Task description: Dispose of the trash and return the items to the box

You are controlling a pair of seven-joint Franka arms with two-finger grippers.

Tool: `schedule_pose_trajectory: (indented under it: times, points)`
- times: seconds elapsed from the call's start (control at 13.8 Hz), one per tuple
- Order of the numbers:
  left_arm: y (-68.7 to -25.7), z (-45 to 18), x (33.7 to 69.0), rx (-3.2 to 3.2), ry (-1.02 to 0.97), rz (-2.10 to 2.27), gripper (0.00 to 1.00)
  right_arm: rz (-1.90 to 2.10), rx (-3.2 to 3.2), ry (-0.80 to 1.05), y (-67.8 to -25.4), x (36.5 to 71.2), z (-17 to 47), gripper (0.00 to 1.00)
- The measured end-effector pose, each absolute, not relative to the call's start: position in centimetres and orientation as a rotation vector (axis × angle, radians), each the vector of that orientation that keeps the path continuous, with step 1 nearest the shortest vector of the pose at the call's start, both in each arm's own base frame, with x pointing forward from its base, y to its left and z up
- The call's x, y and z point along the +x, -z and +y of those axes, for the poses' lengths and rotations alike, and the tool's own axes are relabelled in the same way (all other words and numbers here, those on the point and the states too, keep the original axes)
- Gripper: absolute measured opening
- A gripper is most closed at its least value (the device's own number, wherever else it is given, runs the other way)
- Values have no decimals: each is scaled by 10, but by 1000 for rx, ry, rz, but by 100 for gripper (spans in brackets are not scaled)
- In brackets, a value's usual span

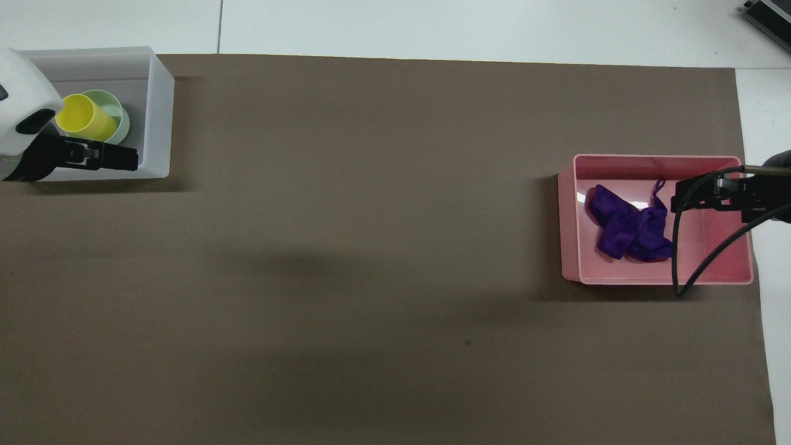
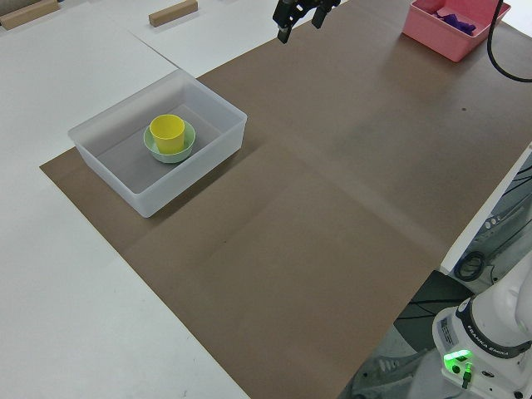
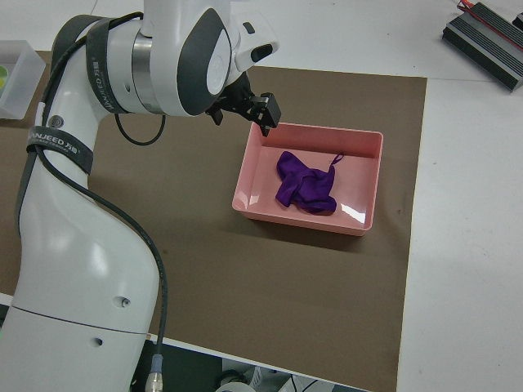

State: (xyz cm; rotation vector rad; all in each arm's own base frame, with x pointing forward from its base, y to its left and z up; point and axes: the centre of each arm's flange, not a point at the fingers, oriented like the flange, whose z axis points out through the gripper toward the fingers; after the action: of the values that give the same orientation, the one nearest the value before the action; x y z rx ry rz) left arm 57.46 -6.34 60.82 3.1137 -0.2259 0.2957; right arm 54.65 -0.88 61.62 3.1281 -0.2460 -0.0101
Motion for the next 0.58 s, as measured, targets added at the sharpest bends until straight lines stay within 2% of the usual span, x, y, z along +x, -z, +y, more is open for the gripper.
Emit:
schedule_pose_trajectory:
  times: [0.22, 0.58]
  points:
    - [-627, -58, 573, 3125, -225, -215, 100, -246, 3128, 10, -616, 547, -9, 100]
    - [-626, -54, 563, 3137, -90, -208, 100, -246, 3128, 10, -616, 547, -9, 100]
